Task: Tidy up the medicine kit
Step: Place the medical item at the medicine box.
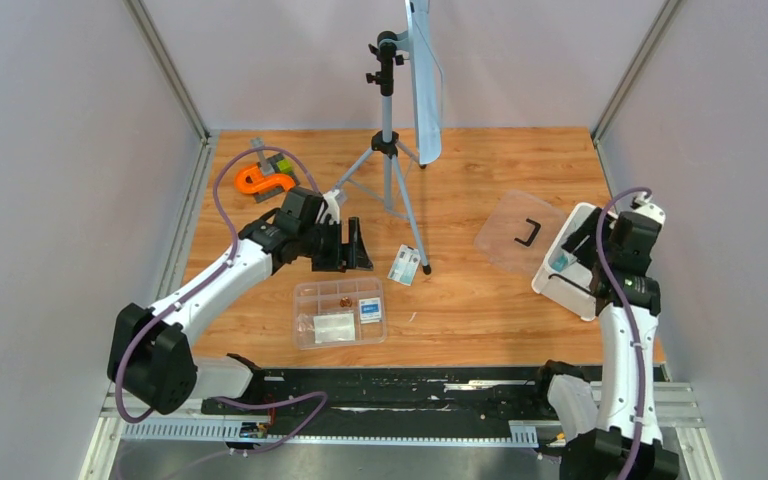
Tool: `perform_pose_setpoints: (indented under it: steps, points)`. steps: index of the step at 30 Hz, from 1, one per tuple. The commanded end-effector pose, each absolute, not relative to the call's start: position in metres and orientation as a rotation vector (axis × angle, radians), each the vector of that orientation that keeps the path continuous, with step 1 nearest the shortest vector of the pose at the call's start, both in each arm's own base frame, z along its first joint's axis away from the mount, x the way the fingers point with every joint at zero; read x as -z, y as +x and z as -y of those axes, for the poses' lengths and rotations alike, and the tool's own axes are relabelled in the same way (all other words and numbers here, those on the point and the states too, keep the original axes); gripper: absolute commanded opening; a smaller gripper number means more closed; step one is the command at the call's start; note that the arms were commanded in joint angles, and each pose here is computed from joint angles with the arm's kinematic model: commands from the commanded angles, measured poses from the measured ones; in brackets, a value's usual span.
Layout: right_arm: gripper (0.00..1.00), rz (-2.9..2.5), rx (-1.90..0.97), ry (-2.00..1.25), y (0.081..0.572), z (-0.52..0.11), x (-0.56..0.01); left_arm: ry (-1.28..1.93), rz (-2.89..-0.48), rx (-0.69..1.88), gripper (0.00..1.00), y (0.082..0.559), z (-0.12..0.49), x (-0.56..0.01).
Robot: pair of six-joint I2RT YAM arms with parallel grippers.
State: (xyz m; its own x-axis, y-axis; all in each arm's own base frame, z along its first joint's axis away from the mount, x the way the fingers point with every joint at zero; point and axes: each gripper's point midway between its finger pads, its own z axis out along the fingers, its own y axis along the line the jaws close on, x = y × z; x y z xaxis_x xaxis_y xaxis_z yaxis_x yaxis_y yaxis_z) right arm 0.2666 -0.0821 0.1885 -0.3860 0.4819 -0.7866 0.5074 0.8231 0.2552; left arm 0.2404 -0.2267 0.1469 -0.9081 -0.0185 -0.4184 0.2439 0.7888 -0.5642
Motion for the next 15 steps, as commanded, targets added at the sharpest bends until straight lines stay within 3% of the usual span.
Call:
perform_pose_setpoints:
  steps: [1,8,15]
  points:
    - [0.60,-1.966,-0.326,0.514,0.296,-0.004,-0.230,0.151,-2.543,0.811,0.82,0.252,0.220,-0.144]
    - [0.62,-2.139,-0.608,0.272,0.296,-0.166,-0.182,0.098,-2.554,0.728,0.81,0.260,0.211,-0.137]
    - [0.63,-2.245,-0.959,0.463,0.295,-0.256,-0.106,0.056,-2.534,0.735,0.78,0.275,0.212,-0.132]
